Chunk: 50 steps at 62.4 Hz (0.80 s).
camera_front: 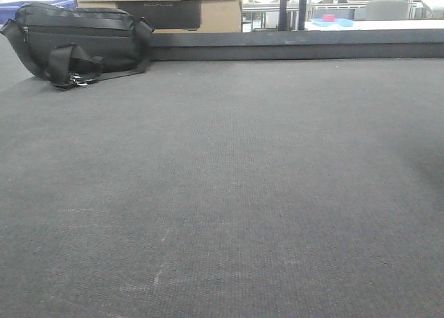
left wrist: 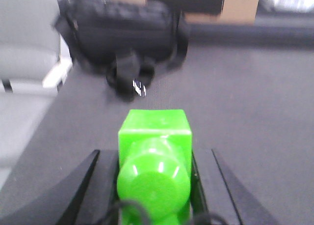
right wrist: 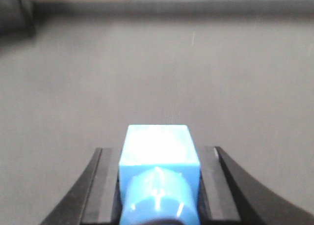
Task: Grab block from conveyor and place in blue bin
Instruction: 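Lift both held blocks up off the conveyor belt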
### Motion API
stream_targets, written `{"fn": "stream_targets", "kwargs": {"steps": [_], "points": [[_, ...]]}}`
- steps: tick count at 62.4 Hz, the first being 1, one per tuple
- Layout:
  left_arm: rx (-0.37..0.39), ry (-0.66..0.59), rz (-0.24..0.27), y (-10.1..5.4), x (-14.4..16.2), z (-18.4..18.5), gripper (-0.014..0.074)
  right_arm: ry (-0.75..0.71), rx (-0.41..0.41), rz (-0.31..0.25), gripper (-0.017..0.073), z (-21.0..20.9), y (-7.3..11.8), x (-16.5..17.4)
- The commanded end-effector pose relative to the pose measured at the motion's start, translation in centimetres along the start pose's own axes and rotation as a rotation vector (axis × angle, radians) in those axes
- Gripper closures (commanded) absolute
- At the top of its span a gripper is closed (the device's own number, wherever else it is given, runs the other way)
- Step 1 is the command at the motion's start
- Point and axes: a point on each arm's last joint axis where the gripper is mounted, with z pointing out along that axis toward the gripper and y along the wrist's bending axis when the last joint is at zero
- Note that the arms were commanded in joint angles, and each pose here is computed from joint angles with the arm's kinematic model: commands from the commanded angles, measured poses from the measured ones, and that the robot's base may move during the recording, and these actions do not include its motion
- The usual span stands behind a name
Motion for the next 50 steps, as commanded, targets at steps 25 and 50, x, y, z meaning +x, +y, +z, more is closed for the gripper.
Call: {"fn": "stream_targets", "kwargs": {"steps": [25, 50], "points": [[-0.005, -0.335, -0.009, 0.0, 0.6, -11.3, 0.0704, -0.237, 0.001, -0.041, 0.0713, -6.2, 0.1, 0.7], [-0.005, -0.409, -0.008, 0.0, 0.7, -14.1, 0.0704, -0.397, -0.003, -0.045, 0.0713, -9.0, 0.3, 0.0]]}}
